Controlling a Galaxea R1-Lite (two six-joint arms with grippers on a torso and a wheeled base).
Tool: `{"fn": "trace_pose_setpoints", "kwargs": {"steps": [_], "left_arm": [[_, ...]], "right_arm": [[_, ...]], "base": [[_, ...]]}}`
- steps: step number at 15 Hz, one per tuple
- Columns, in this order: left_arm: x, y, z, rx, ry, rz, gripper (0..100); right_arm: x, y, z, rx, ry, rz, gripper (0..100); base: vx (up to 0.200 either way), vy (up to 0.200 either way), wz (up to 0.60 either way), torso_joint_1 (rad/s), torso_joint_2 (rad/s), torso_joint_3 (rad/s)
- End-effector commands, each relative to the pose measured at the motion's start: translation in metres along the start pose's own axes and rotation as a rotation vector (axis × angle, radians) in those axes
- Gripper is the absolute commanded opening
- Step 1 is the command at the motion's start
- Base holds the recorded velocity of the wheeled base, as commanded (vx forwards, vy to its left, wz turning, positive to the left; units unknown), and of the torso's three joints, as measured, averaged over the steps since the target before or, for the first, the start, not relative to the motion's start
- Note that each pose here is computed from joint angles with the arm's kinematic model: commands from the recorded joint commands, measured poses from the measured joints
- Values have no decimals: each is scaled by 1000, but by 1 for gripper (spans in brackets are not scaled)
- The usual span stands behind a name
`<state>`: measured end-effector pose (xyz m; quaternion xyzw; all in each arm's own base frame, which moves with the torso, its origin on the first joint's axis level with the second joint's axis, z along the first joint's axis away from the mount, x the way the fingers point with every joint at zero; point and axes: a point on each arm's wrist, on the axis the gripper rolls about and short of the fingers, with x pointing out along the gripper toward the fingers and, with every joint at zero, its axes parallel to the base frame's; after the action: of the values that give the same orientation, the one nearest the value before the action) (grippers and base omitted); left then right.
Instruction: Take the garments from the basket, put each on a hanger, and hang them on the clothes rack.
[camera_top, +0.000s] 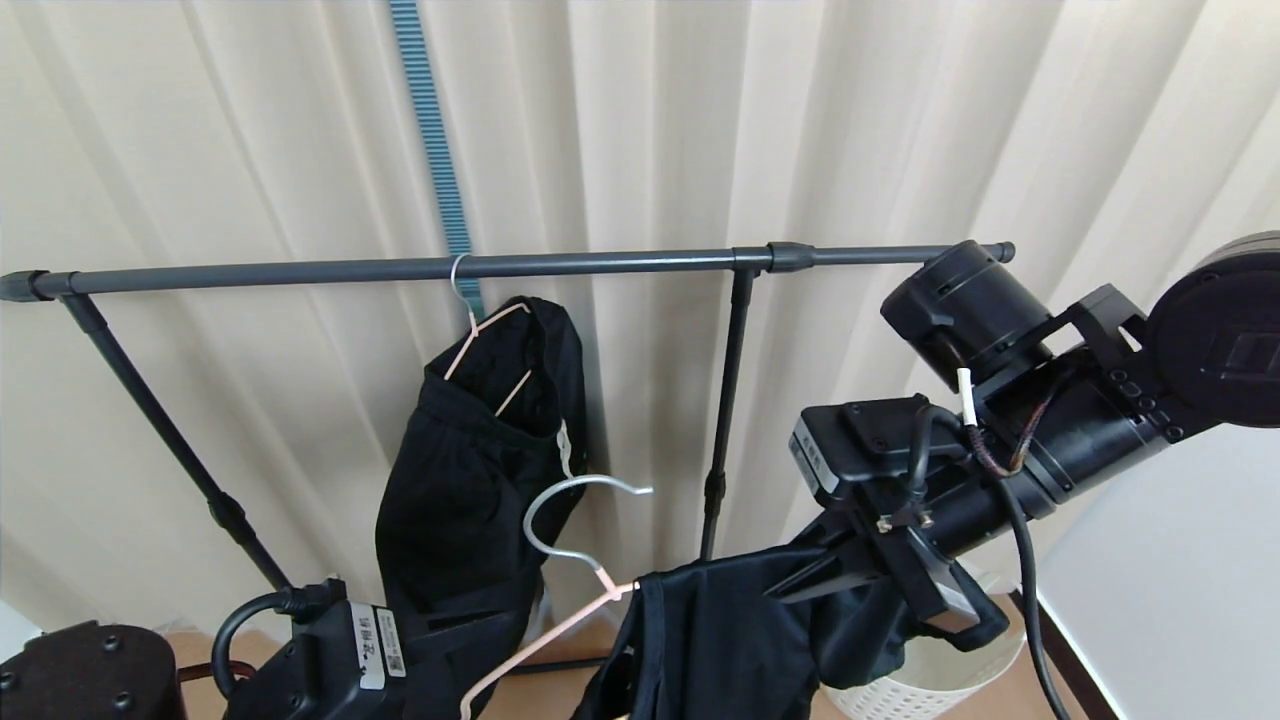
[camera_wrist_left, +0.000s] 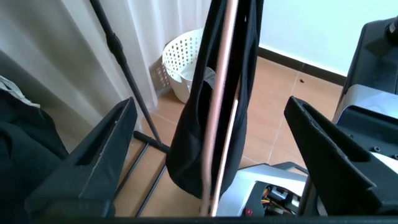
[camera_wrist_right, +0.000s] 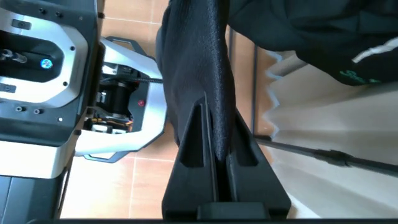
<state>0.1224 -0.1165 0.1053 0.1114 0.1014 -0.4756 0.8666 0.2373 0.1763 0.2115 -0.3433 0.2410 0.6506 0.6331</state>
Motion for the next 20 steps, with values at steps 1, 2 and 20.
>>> {"fn": "trace_pose_setpoints", "kwargs": {"steps": [1,2,20], "left_arm": [[-1,5,1,-7,-4,26,100],[0,7,3,-9,-16,38,100],[-1,23,11,-88,-53,116,100]], "right_arm": [[-8,3,4,-14,-5,-32,0],[-14,3,7,-25,12,-80,0],[-31,8,13,-38,269,-398,0]], "base": [[0,0,0,0,0,0],[0,0,0,0,0,0],[0,0,0,0,0,0]]}}
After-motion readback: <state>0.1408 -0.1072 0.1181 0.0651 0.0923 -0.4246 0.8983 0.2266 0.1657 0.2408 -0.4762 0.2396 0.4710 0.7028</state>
